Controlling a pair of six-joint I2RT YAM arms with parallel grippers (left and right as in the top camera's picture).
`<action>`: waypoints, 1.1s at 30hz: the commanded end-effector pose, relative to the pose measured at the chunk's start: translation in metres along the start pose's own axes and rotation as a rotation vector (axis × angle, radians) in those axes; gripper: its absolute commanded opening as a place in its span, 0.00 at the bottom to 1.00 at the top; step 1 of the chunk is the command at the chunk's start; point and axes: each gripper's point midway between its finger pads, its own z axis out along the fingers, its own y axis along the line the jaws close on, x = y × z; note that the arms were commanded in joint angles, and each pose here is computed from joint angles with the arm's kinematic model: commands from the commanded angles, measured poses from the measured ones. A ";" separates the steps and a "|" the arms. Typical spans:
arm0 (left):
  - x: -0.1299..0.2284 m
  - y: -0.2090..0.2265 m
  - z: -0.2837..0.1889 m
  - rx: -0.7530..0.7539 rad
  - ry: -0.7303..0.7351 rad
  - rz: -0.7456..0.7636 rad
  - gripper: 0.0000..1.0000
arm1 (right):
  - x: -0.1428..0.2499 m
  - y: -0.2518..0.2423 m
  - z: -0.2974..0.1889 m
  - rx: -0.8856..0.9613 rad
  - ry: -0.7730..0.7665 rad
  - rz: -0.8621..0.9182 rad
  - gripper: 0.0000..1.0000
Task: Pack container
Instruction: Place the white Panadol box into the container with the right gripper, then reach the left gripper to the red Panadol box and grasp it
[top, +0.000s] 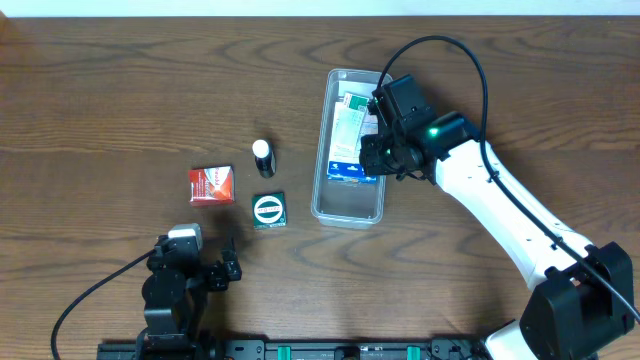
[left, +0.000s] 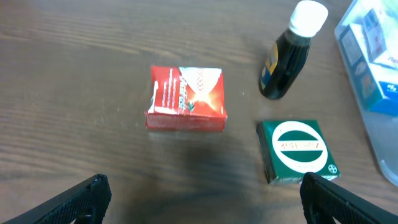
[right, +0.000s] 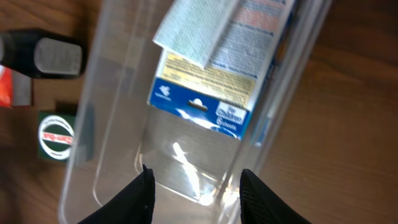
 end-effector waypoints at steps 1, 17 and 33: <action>-0.009 0.000 0.002 0.003 -0.045 0.014 0.98 | -0.014 -0.010 -0.024 0.023 -0.074 0.059 0.46; -0.069 0.004 -0.019 -0.073 0.006 -0.163 0.98 | -0.032 -0.158 -0.174 0.128 -0.441 0.557 0.99; -0.105 0.000 0.065 -0.146 0.622 -0.053 0.98 | -0.020 -0.170 -0.173 0.155 -0.405 0.598 0.99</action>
